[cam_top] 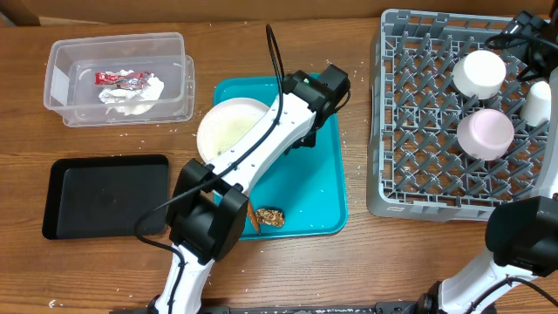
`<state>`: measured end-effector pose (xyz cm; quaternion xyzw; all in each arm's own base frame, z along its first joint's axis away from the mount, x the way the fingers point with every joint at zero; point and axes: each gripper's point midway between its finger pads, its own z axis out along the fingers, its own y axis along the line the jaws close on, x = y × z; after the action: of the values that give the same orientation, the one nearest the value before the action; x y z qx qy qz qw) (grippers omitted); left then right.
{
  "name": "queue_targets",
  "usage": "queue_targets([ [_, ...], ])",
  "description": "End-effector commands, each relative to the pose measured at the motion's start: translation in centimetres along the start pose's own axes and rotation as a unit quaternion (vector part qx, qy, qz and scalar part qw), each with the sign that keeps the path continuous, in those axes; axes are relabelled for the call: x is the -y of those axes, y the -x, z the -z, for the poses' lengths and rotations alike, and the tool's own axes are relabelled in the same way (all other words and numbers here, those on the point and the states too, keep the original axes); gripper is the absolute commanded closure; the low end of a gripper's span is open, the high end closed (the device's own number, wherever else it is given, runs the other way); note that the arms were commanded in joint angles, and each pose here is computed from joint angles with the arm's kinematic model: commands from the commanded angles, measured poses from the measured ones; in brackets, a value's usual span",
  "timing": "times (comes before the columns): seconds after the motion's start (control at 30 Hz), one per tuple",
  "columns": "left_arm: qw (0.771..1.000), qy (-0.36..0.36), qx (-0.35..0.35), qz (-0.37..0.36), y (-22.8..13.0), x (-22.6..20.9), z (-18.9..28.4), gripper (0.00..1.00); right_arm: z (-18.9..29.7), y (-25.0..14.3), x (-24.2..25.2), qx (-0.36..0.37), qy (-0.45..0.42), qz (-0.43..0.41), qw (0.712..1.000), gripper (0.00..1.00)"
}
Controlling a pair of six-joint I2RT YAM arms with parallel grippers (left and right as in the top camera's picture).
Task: Sort waste into correct bins and load items into the dishwasher
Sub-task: 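Lift the plate with the left gripper and carry it over the black tray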
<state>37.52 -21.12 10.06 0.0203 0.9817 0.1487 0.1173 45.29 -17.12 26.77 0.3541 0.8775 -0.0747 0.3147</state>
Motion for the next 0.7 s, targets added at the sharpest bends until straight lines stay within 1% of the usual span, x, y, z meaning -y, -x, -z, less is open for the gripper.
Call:
queue_targets([
  [0.0, 0.998, 0.041, 0.021, 0.048, 0.7, -1.6, 1.1, 0.96, 0.4, 0.4, -0.2, 0.008, 0.001, -0.004, 1.0, 0.0],
  [0.1, 0.997, 0.056, 0.004, 0.057, 0.1, -2.8, 1.2, 0.96, 0.4, 0.4, -0.2, 0.008, 0.001, -0.004, 1.0, 0.0],
  [0.23, 0.989, 0.078, -0.028, 0.119, -0.3, -6.6, 1.1, 0.96, 0.4, 0.4, -0.2, 0.008, 0.001, -0.004, 1.0, 0.0],
  [0.3, 0.987, 0.078, -0.048, 0.135, -0.4, -8.0, 0.8, 0.96, 0.4, 0.4, -0.2, 0.008, 0.001, -0.004, 1.0, 0.0],
  [0.47, 0.967, 0.068, -0.109, 0.218, -0.4, -13.8, -0.6, 0.96, 0.4, 0.4, -0.2, 0.008, 0.001, -0.004, 1.0, 0.0],
  [0.57, 0.952, 0.061, -0.142, 0.264, -0.7, -16.8, -1.6, 0.96, 0.4, 0.4, -0.2, 0.008, 0.001, -0.004, 1.0, 0.0],
  [0.67, 0.941, 0.047, -0.166, 0.29, -1.0, -19.0, -2.3, 0.96, 0.4, 0.4, -0.2, 0.008, 0.001, -0.004, 1.0, 0.0],
])
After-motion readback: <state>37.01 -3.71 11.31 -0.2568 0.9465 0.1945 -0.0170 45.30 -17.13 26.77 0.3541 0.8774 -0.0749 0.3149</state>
